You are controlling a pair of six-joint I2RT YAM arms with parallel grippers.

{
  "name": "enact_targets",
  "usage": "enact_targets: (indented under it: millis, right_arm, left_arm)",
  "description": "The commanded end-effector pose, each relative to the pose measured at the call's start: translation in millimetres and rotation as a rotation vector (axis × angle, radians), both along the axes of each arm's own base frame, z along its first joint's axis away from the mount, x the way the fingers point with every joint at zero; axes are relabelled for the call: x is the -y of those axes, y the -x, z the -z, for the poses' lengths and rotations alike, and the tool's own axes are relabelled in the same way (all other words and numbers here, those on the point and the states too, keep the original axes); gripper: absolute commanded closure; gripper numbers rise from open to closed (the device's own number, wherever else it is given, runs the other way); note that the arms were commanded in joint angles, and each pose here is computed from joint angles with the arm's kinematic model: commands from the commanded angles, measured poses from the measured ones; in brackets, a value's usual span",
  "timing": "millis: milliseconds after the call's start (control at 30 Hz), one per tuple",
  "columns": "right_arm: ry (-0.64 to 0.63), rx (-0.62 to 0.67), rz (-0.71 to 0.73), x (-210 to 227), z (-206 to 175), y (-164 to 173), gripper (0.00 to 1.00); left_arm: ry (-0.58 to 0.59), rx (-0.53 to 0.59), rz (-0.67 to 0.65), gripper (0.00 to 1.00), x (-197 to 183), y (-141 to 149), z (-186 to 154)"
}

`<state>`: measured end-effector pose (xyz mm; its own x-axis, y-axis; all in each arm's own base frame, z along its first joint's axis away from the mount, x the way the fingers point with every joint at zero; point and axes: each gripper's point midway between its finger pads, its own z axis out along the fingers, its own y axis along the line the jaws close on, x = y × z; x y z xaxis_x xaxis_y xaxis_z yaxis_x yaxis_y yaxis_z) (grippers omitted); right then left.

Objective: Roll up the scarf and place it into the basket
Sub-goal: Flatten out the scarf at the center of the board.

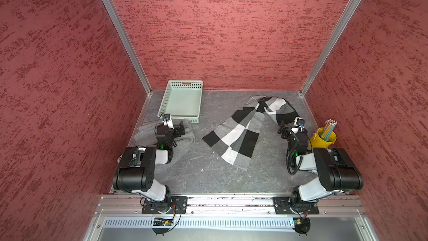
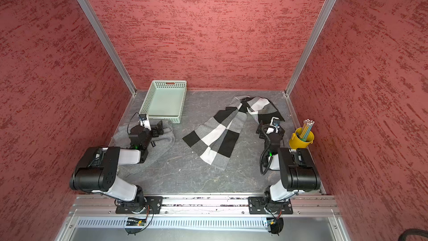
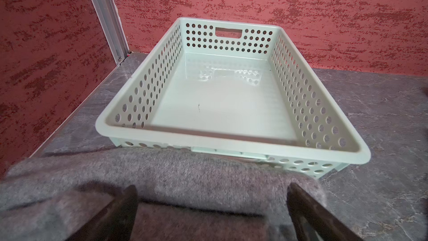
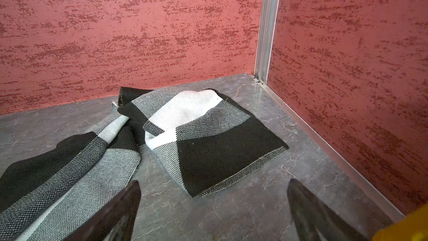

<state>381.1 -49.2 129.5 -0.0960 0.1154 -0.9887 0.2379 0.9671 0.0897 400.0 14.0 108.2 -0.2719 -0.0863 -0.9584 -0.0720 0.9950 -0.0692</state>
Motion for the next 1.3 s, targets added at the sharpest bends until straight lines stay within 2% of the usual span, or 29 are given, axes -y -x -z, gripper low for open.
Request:
enact_targets:
  millis: [0,933,1033,1133,1267]
  right_arm:
    - [-0.004,0.032,0.016,2,-7,2,0.01]
    - [-0.002,0.046,0.01,1,-10,4,0.01]
    - [-0.005,0.079,0.031,4,-22,12,0.01]
    - [-0.019,0.104,0.086,12,-42,23,0.01]
    - [-0.097,0.032,0.154,21,-58,29,0.01]
  left_arm:
    - [0.009,0.022,-0.003,0.0,1,-1,-6]
    - [0.019,0.028,-0.006,0.01,-1,-1,-8]
    - [0.015,0.027,-0.048,0.0,-7,4,-23]
    - [0.002,0.043,-0.07,0.01,-4,13,-55]
    - [0.082,0.02,-0.022,0.01,23,32,-88]
